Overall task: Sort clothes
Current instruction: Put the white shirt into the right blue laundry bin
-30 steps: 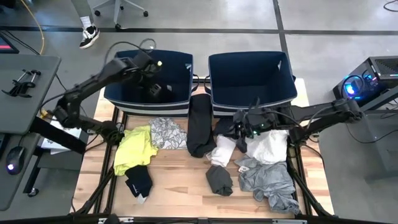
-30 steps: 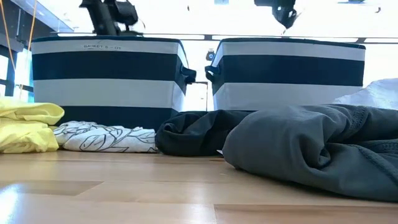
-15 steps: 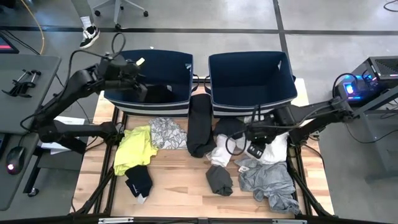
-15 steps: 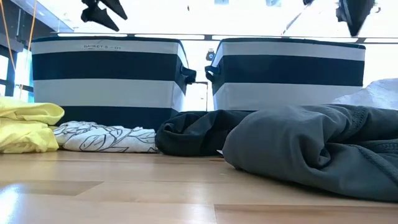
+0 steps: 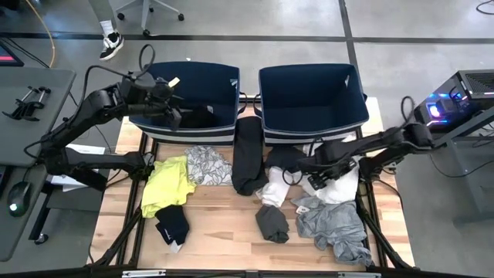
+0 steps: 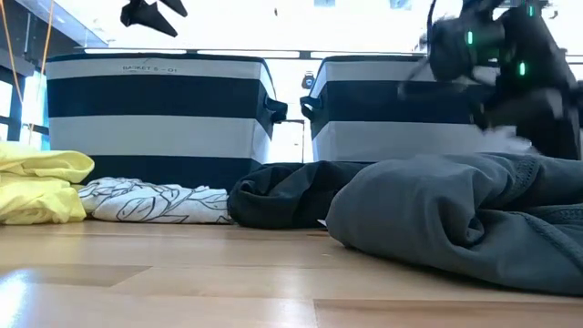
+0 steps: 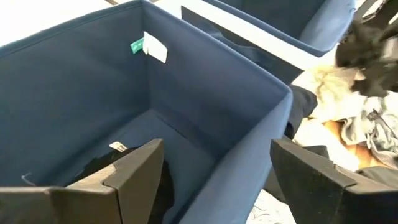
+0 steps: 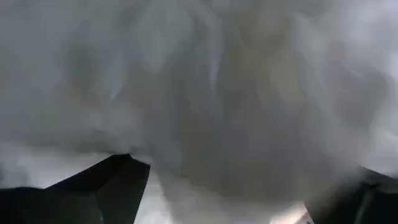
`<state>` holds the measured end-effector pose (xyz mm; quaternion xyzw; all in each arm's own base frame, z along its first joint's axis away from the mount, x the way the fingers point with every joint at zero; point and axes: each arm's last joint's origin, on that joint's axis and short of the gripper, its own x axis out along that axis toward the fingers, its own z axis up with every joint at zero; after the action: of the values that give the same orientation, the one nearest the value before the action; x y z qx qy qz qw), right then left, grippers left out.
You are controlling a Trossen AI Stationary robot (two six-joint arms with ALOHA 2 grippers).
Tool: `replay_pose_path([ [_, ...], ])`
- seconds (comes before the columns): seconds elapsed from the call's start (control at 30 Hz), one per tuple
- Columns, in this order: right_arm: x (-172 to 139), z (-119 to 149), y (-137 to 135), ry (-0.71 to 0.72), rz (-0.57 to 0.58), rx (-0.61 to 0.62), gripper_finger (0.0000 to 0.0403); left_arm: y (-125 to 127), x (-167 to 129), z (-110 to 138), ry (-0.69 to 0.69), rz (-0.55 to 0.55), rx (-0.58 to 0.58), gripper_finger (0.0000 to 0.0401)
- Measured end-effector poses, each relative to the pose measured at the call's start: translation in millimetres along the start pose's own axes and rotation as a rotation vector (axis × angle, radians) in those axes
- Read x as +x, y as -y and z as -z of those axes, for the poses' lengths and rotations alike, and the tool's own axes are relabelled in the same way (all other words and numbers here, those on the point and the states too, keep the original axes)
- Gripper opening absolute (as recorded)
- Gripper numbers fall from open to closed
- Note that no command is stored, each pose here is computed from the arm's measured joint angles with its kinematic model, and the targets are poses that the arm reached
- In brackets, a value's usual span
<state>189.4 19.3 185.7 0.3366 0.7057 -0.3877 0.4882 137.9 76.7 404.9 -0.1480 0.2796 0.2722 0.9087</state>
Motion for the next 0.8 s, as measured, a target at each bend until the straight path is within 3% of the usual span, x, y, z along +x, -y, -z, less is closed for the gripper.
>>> replay_pose_path([
  [0.2,50,-12,-10,-0.037,-0.078,0.053,0.0259,3,0,0,-0.002,0.015,0.012,0.0282],
  [0.4,47,-13,-11,-0.009,-0.044,0.066,0.0092,4,0,1,-0.002,0.016,0.017,0.0282],
  [0.47,33,-12,-9,0.063,-0.033,0.057,0.0039,4,0,1,-0.002,0.015,0.016,0.0282],
  [0.57,3,-6,-4,0.135,-0.032,0.064,0.0035,4,0,0,0.002,0.015,0.017,0.0282],
  [0.8,-103,26,15,0.184,-0.226,0.04,0.0035,4,0,-1,0.013,0.016,0.016,0.0282],
])
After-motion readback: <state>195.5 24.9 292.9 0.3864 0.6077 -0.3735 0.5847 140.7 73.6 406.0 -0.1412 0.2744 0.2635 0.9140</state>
